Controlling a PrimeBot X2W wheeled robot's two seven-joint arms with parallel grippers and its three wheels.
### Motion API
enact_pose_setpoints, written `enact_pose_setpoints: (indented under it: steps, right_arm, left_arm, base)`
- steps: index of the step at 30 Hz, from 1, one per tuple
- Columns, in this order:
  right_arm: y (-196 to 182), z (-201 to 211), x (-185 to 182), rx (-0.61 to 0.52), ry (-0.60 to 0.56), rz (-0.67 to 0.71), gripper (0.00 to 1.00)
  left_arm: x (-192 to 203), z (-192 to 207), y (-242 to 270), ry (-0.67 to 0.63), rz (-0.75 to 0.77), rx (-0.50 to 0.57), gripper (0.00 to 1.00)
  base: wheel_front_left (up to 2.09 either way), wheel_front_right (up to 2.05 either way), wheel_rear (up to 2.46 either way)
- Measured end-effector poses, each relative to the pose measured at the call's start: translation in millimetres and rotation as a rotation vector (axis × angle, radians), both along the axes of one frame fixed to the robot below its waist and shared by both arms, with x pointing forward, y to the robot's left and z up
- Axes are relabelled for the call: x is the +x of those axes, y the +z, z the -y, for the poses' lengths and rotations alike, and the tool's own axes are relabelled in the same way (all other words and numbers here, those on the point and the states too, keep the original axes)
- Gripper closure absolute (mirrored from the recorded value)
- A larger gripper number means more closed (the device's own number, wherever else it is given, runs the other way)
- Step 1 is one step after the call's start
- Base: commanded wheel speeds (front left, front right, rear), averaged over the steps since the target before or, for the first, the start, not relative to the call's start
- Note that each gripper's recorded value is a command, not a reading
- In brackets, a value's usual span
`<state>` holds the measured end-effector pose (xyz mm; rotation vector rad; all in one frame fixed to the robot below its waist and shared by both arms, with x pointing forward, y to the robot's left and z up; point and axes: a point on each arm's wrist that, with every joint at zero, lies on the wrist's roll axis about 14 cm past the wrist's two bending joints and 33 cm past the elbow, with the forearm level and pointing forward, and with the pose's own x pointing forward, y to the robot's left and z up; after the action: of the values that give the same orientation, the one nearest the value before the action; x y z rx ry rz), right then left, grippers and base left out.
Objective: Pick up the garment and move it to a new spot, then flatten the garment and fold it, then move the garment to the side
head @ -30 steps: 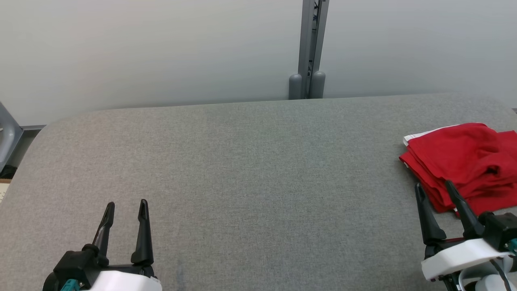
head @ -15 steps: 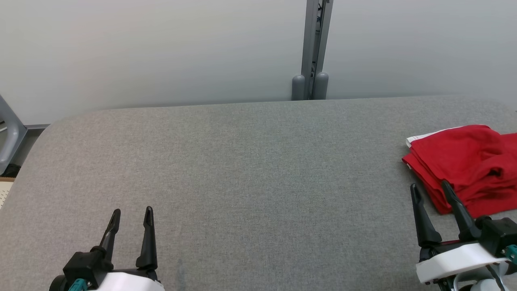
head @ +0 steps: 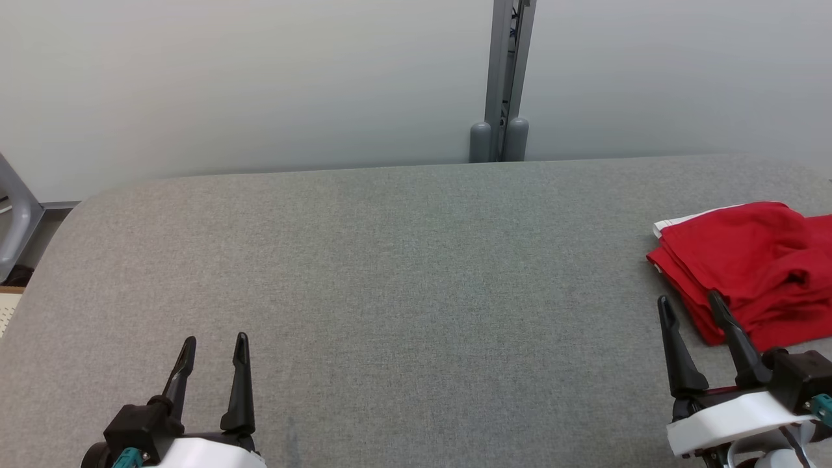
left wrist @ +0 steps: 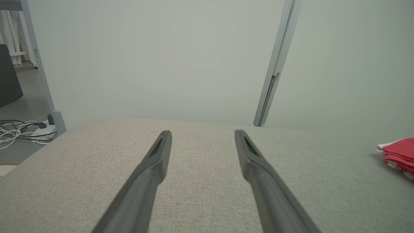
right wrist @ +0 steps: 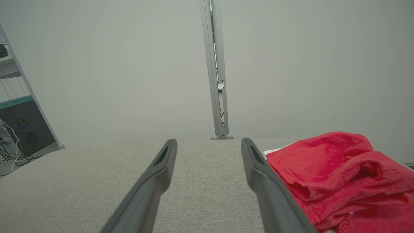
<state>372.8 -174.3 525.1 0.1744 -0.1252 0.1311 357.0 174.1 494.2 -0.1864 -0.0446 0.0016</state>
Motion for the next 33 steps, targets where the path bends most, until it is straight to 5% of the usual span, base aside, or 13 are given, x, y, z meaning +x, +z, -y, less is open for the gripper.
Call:
enact_pose_setpoints:
  steps: [5, 6, 12, 33]
  right_arm:
    - [-1.0, -0.2, 0.0, 0.001, 0.001, -0.003, 0.0]
    - [-1.2, -0.2, 0.0, 0.001, 0.001, -0.004, 1.0]
    - [-27.4, -3.0, -9.2, 0.039, -0.006, -0.09, 1.0]
    - [-34.2, 13.4, -4.7, 0.407, -0.073, -0.174, 1.0]
  left_arm:
    - [0.2, 0.6, -0.9, -0.002, -0.003, 0.0, 0.0]
    - [0.2, 0.9, -1.4, -0.003, -0.004, 0.0, 1.0]
    - [-10.8, 0.9, -28.0, 0.007, -0.095, -0.03, 1.0]
    - [-3.8, -11.9, -32.1, 0.065, -0.149, -0.405, 1.0]
  base:
    - [0.0, 0.0, 0.0]
    - [0.0, 0.0, 0.0]
    - [0.0, 0.0, 0.0]
    - [0.0, 0.0, 0.0]
